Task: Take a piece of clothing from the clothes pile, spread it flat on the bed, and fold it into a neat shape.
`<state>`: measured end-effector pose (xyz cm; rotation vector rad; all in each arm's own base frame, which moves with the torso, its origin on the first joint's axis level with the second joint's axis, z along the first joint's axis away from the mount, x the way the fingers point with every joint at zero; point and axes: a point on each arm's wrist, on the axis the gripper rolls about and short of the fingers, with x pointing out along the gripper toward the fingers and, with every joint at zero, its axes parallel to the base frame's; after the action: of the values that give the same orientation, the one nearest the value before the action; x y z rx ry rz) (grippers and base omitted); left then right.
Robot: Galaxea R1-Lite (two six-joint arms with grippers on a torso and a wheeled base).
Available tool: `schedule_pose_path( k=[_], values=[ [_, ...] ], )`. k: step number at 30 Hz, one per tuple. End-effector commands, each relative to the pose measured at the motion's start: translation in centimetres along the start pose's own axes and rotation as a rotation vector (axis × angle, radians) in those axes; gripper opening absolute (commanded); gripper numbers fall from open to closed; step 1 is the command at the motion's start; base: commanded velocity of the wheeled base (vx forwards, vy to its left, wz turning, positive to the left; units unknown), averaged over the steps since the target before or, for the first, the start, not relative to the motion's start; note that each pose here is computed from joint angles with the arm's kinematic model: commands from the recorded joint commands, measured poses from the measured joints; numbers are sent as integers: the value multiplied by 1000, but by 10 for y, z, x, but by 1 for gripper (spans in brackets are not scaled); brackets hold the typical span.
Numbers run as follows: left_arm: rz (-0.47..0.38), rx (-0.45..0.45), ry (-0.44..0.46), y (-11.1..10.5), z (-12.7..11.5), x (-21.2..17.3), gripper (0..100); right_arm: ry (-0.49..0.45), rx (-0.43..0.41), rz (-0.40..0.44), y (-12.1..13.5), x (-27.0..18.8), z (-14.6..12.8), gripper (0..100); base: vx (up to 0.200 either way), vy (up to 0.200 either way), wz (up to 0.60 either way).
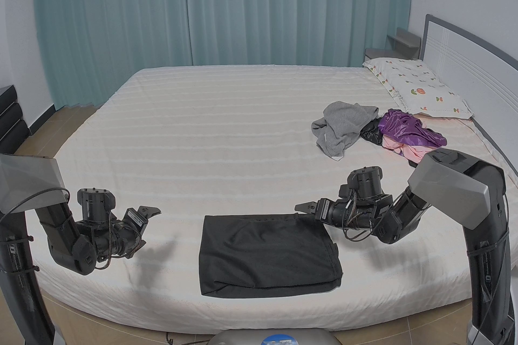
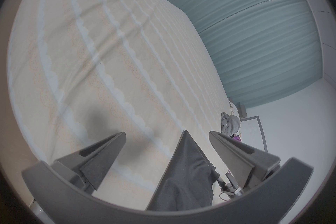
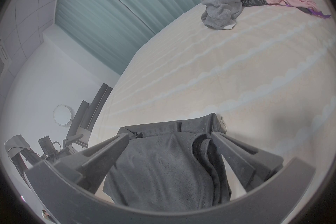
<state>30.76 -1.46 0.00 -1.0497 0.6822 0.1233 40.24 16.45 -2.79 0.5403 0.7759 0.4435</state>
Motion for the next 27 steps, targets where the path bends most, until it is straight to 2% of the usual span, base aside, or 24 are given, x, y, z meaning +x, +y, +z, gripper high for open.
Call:
schedule_pose_path(
  k=[1, 17, 27],
  values=[
    [3, 0, 2, 1, -1, 1, 100, 17, 7, -14, -7, 8, -6, 0, 0, 0, 0],
    [4, 4, 2, 1, -1, 2, 100, -26, 38, -47, -23, -3, 14, 0, 0, 0, 0],
    [4, 4, 2, 1, -1, 2, 100, -36, 46, -56, -29, -4, 17, 0, 0, 0, 0]
  ],
)
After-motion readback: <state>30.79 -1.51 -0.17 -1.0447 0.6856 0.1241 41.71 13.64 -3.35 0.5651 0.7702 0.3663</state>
